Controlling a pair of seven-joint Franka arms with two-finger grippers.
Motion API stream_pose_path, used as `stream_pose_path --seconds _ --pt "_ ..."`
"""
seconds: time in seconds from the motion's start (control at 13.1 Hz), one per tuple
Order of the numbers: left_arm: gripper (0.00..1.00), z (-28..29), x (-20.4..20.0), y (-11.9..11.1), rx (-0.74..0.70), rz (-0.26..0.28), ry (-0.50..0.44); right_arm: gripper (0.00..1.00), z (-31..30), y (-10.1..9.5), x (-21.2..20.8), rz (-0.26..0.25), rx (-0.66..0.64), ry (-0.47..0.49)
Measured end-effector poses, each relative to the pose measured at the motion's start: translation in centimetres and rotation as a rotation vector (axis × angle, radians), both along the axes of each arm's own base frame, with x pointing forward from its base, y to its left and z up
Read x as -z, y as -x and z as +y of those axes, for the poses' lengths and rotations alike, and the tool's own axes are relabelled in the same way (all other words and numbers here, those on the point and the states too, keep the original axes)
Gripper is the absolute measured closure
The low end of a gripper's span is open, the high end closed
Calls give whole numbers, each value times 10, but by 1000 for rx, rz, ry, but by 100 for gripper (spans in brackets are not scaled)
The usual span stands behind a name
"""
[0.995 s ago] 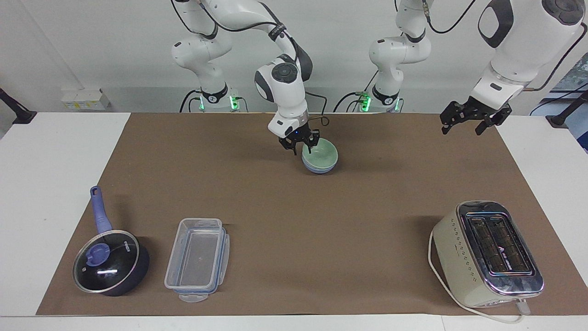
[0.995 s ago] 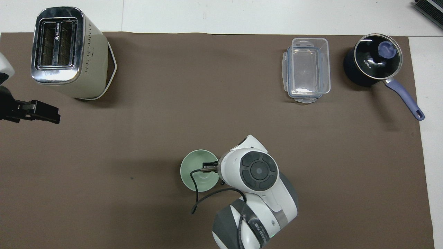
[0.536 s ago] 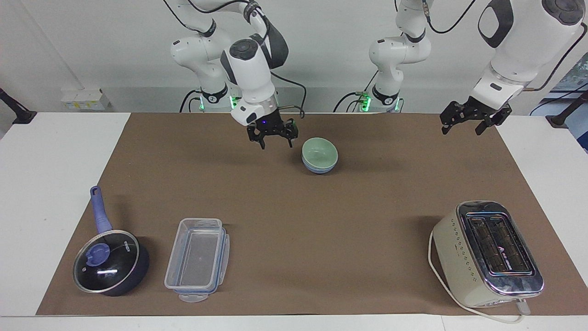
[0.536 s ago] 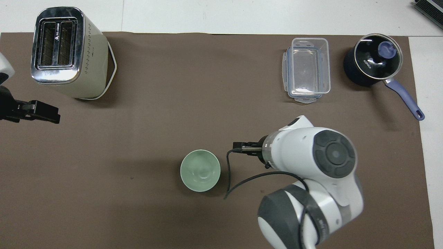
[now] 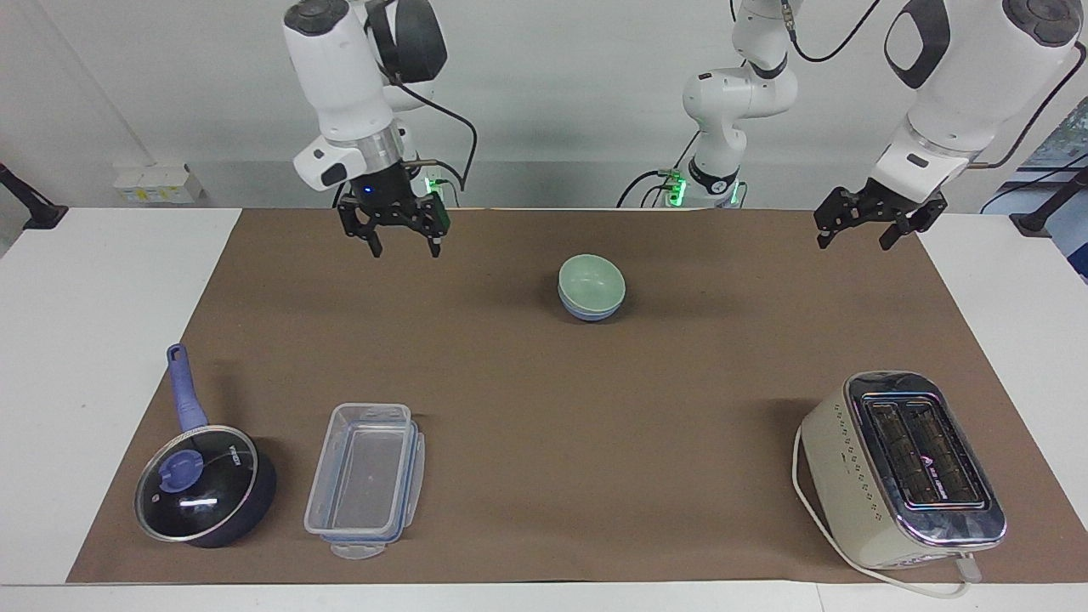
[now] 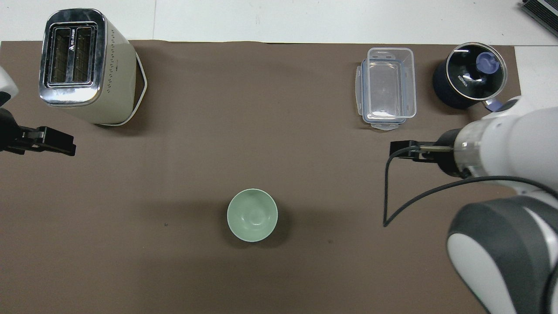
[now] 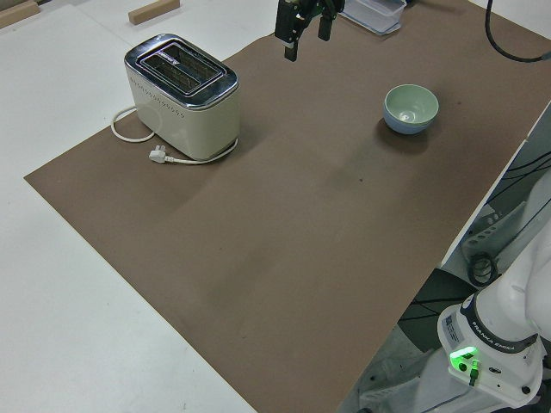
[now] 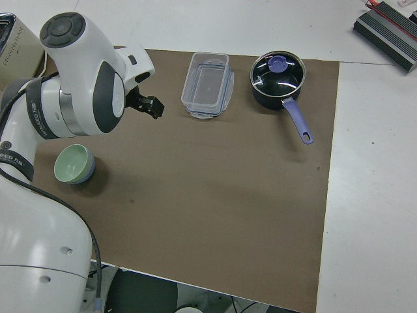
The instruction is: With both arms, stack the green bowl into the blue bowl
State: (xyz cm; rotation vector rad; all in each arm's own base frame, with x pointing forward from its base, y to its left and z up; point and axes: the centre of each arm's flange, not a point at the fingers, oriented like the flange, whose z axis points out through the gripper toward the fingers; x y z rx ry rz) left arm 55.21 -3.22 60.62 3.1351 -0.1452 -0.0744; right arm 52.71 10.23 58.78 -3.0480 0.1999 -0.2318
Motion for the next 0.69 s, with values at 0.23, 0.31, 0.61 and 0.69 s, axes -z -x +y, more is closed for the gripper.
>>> stream_pose_path --seconds 0.23,0.31,0.61,0.69 --pt "0 0 0 0 0 0 0 0 -31 -7 -34 -48 24 33" --pt "0 0 0 0 0 0 0 0 -38 -8 -44 -56 35 39" --pt "0 0 0 0 0 0 0 0 -65 -9 -79 -24 69 52" --pt "0 0 0 0 0 0 0 0 -69 -13 -85 -7 76 55"
